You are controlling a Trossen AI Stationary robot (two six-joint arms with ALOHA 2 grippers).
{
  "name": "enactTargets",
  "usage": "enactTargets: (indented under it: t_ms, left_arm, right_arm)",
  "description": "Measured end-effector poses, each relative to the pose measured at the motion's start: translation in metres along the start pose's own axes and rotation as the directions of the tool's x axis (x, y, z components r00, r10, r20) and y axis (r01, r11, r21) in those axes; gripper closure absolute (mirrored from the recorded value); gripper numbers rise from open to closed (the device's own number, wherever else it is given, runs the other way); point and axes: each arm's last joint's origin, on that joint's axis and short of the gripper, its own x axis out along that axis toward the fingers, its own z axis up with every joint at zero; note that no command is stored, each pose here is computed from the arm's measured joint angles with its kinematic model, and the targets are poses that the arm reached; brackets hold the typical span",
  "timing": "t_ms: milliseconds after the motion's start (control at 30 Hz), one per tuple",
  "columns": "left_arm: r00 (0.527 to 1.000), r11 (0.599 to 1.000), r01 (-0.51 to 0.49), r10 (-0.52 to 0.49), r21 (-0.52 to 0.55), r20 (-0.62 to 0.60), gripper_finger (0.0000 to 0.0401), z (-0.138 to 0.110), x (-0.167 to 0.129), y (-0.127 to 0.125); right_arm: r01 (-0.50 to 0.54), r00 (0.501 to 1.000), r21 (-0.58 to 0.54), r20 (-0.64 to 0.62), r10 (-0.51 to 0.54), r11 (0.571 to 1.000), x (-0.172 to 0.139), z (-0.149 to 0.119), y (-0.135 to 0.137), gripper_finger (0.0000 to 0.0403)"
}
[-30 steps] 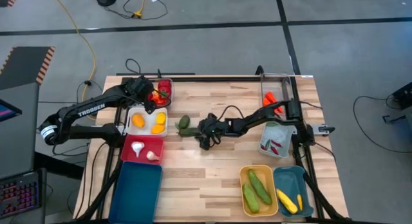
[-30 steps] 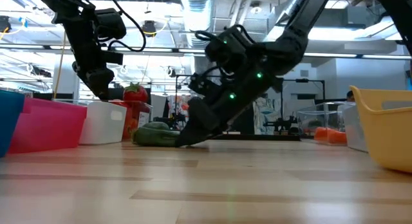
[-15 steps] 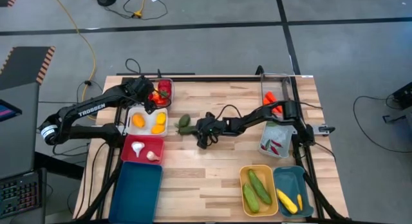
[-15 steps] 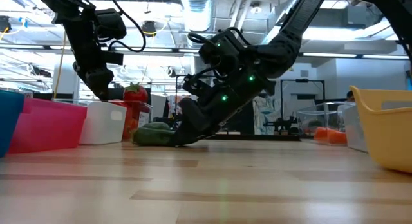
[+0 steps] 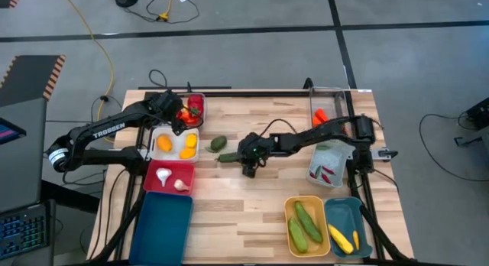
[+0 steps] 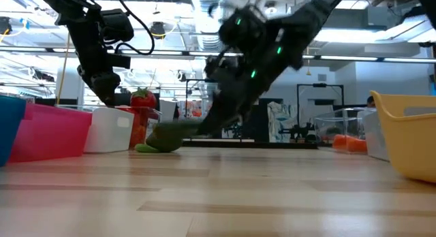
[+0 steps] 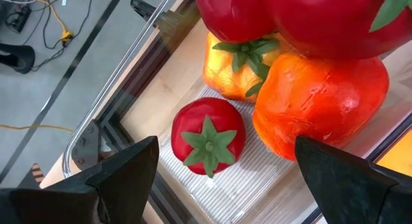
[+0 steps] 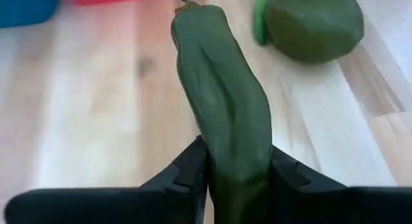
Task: Sort produce into baskets
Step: Put the green chili pepper into the gray bin
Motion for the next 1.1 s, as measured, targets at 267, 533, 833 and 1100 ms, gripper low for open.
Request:
enactTargets:
  t_ms: [267,533,833,1100]
  left_arm:
    - [1.000,1.000,0.000,0.000,-0.001,0.000,0.0049,0.000,0.000,0.000]
    - [1.000,1.000,0.000,0.000,-0.001,0.001,0.0049,0.000,0.000,0.000]
    - [1.000,1.000,-0.002,0.002,-0.006,0.012,0.0049,0.001,0.000,0.000]
    - [0.999,1.000,-0.005,0.005,-0.016,0.040,0.0049,0.004,0.000,0.000]
  right_arm:
    - [-0.026,0.989,0.031,-0.146,0.030,0.999,-0.108,0.016,0.015,0.0274]
    - [0.087,0.952,0.217,-0.305,-0.017,0.972,-0.210,-0.006,0.026,0.0281]
    - [0.371,0.781,0.302,-0.614,-0.119,0.878,-0.271,-0.052,0.031,0.0278]
    - [0.427,0.681,0.205,-0.713,-0.164,0.880,-0.283,-0.065,0.036,0.0278]
